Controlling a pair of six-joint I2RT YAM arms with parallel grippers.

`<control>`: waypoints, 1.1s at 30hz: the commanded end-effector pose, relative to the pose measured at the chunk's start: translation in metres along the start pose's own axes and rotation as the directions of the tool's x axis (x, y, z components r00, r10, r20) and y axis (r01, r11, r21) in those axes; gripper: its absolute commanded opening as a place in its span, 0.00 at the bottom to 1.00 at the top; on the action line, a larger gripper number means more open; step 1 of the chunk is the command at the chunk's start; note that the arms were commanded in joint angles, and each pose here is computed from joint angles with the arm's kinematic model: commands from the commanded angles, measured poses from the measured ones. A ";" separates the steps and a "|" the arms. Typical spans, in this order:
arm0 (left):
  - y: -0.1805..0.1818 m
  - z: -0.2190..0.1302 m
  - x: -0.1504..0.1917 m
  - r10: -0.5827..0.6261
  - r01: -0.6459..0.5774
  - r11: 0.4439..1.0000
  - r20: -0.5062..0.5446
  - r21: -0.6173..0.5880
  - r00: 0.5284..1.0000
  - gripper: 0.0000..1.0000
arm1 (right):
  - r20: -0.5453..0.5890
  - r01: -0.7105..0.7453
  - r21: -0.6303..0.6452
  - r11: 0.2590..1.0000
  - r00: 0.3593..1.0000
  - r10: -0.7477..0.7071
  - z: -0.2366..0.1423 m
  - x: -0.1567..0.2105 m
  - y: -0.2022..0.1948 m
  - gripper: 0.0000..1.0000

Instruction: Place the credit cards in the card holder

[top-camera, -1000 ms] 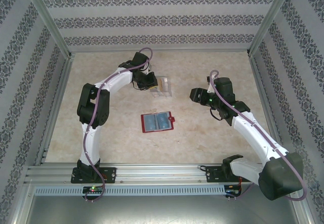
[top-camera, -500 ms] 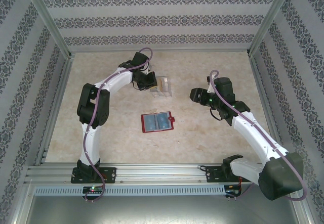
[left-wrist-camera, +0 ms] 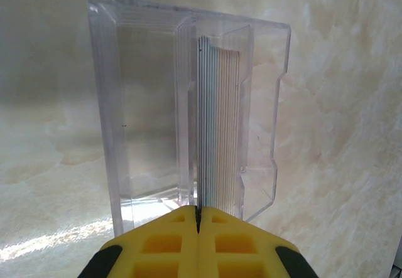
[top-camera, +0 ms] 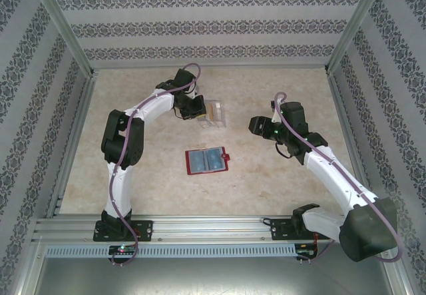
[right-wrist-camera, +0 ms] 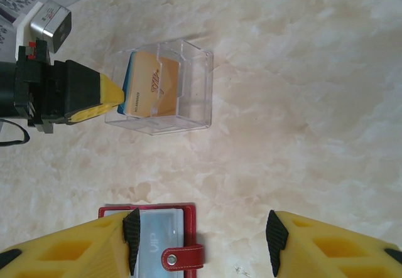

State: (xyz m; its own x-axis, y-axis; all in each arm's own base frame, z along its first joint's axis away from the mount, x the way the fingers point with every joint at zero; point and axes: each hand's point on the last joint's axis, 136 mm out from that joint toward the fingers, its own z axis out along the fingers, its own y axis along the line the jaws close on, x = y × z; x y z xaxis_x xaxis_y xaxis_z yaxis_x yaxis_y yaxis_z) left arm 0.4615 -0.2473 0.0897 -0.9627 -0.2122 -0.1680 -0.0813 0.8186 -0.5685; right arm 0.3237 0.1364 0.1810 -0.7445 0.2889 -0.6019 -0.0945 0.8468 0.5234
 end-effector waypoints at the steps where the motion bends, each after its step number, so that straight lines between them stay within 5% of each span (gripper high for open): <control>1: -0.016 -0.033 -0.009 0.045 -0.046 0.999 0.049 0.011 0.998 0.06 | 0.000 -0.003 -0.014 1.000 1.000 0.003 0.001 0.000 0.002 0.57; 11: -0.022 -0.057 -0.014 0.094 -0.091 0.995 0.088 -0.028 0.992 0.04 | 0.031 0.008 -0.017 1.000 0.999 -0.008 -0.006 -0.006 0.005 0.57; 17: -0.033 -0.083 -0.012 0.131 -0.129 0.991 0.120 -0.028 0.984 0.04 | 0.129 -0.005 0.087 0.996 0.992 -0.006 -0.021 -0.017 -0.011 0.57; 27: -0.083 -0.160 0.029 0.186 -0.235 0.943 0.216 0.234 0.959 0.04 | 0.290 -0.002 -0.184 0.983 0.955 0.057 -0.048 -0.042 0.038 0.60; 33: -0.104 -0.171 0.061 0.170 -0.245 0.854 0.199 0.459 0.965 0.04 | 0.147 -0.031 -0.477 0.878 0.982 0.115 -0.040 -0.037 0.094 0.66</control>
State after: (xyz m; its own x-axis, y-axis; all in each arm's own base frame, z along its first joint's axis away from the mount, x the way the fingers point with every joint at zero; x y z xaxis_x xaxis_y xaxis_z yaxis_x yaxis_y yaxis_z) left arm 0.3721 -0.2415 0.2661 -0.8862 -0.1734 -0.4297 0.2357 0.6298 -0.7401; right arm 0.3227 0.1545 0.2474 -0.5965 0.4565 -0.6602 -0.2440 0.6804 0.6910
